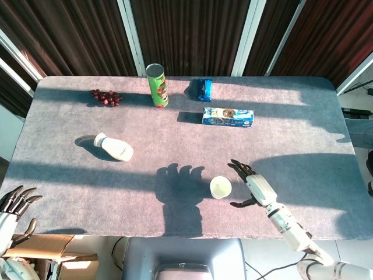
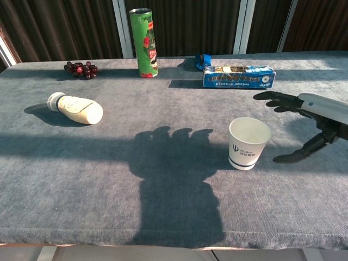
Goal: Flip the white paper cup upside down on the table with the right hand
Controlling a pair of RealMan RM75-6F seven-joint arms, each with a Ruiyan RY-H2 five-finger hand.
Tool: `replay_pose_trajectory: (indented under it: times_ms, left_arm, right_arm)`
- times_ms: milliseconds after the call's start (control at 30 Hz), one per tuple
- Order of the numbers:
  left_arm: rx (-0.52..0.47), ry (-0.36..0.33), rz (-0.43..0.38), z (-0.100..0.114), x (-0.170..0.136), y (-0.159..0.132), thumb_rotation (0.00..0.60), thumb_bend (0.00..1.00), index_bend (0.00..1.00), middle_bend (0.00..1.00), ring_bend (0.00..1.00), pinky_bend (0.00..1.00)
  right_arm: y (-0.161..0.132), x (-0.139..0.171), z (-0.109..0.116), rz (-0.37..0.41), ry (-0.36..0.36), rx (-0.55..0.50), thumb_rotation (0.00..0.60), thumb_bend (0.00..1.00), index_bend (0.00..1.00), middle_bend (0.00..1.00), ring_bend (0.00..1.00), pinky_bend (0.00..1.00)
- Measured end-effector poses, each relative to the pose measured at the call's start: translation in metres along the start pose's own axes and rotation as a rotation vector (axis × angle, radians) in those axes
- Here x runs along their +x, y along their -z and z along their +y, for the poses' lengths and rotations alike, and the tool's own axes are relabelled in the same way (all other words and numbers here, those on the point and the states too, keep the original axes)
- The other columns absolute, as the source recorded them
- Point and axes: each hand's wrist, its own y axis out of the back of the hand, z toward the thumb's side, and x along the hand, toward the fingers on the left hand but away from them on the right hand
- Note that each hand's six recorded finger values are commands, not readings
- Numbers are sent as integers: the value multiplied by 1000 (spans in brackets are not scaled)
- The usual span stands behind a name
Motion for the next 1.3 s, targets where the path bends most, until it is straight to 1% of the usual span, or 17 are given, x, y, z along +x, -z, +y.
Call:
replay_pose_trajectory:
  times_ms: [400, 533, 667, 733, 833, 900, 1000, 1100, 1167, 1300]
  left_arm:
    - [-8, -3, -8, 2, -2, 0, 600, 481, 246, 137, 50, 138]
    - [-9, -5, -7, 2, -2, 0, 600, 481, 247, 136, 50, 138]
    - [-13, -7, -8, 3, -2, 1, 600, 481, 247, 136, 50, 138]
    - [-14, -7, -9, 3, -2, 0, 600, 481, 247, 136, 50, 138]
    - [-17, -5, -10, 3, -2, 1, 600, 481, 247, 136, 50, 138]
    - [-20, -2, -8, 3, -2, 2, 600, 481, 247, 136, 50, 138]
    - [-22, -2, -6, 3, -2, 2, 600, 481, 247, 137, 50, 138]
    - [-23, -3, -6, 3, -2, 2, 600, 481, 247, 136, 50, 138]
    - [-24, -1, -9, 3, -2, 2, 600, 481, 247, 136, 50, 138]
    - [-21, 3, -14, 2, -2, 1, 600, 481, 247, 136, 50, 137]
  right_arm:
    - [-14, -27, -29, 40, -33, -24, 600, 132, 285, 255, 212, 328]
    - [-16, -34, -36, 50, -32, -25, 600, 132, 361, 302, 279, 382]
    - [-16, -38, -41, 55, -19, -27, 600, 139, 460, 369, 370, 468]
    - [-15, -39, -43, 57, -13, -22, 600, 169, 497, 396, 401, 498]
    - [-15, -41, -45, 64, 4, -12, 600, 315, 605, 481, 495, 583]
    - [-16, -42, -44, 70, 19, -7, 600, 385, 657, 523, 538, 625]
    - [-18, -42, -41, 89, 45, 11, 600, 422, 687, 544, 560, 646]
    - [-24, -41, -36, 120, 71, 55, 600, 428, 690, 547, 564, 648]
    - [-27, -39, -33, 140, 89, 114, 600, 429, 690, 548, 564, 648]
    - [-34, -35, -26, 166, 119, 287, 600, 429, 689, 548, 564, 648]
